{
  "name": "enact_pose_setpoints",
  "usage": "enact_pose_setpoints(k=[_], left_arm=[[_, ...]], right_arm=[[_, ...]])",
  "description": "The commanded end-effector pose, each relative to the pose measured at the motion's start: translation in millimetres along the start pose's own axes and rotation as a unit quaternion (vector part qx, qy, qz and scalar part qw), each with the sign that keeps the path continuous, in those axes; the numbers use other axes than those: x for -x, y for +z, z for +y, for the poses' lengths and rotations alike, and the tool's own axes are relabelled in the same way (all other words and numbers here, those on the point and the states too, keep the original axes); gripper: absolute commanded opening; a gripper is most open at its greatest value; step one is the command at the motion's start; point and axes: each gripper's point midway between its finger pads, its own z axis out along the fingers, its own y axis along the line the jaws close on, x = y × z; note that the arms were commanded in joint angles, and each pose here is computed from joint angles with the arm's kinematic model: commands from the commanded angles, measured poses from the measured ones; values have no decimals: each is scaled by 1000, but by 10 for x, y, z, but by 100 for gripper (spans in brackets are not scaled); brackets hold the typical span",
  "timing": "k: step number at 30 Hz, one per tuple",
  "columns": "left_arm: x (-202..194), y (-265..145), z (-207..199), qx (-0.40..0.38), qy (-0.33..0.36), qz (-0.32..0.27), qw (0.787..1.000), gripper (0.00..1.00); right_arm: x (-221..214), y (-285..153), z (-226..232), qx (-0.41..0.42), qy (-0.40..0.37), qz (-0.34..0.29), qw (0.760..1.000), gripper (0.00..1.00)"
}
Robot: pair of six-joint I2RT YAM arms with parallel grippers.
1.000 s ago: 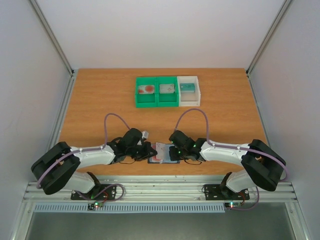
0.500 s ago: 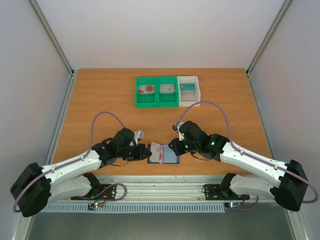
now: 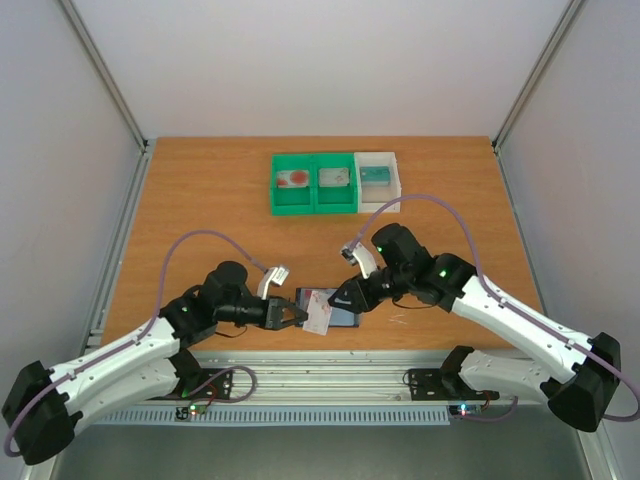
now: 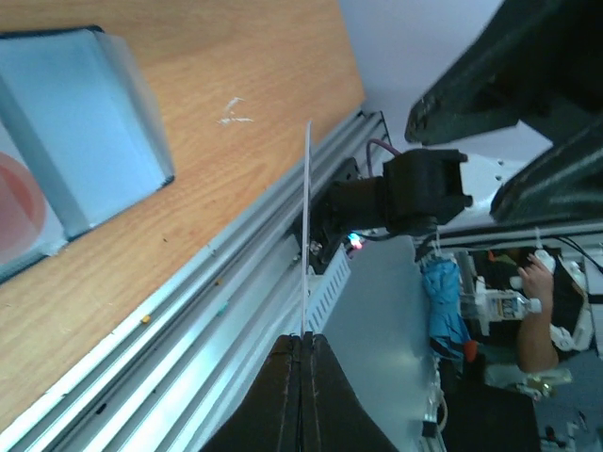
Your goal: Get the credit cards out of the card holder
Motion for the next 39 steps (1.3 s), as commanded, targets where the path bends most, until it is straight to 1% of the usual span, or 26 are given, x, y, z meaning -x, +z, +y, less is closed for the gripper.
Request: enact_pose_setpoints(k=[1,4,7,11,14,21,25,26,29,30,32,34,35,38,39], left_arm=[[-45,-30,-241,-71,33,6,997,0],[-74,-39,-269,-79,37,13,996,0],[-96,-45,-283,-84,40,17,996,0],[-106,-57,-332,-97,48,19,994,0],[-110,-57,-342,-102,51,19,993,0],[-116,-64,-327,-97,54,18,994,1],[-100,-77,-326,-93,56,12,994,0],[-97,-82,-326,-91,56,10,994,0],[-70,-108,-272,-70,54,-3,996,6],[-64,-120,-262,-66,54,-7,996,13],[-33,-153,-235,-49,56,-20,997,33],[1,-193,-136,-15,60,-37,997,55],[28,-218,-69,9,60,-48,997,63],[76,-312,88,66,65,-70,993,77],[78,-336,116,76,66,-74,992,96]], right_arm=[[33,-63,145,61,5,21,998,37],[87,-73,72,73,29,20,997,39],[75,-50,32,77,35,31,996,44],[12,25,-2,83,44,53,994,44],[-4,75,49,113,49,62,990,36],[1,91,113,140,46,64,987,13],[-1,66,173,158,42,64,985,2],[-1,59,182,160,40,62,984,1],[-4,70,158,155,42,60,985,1],[-1,73,152,154,43,58,985,1],[23,73,137,149,47,48,987,1],[76,92,67,128,52,31,990,1],[97,108,8,110,56,23,992,1],[202,133,-188,60,74,-4,995,1],[251,128,-246,47,82,-15,995,1]])
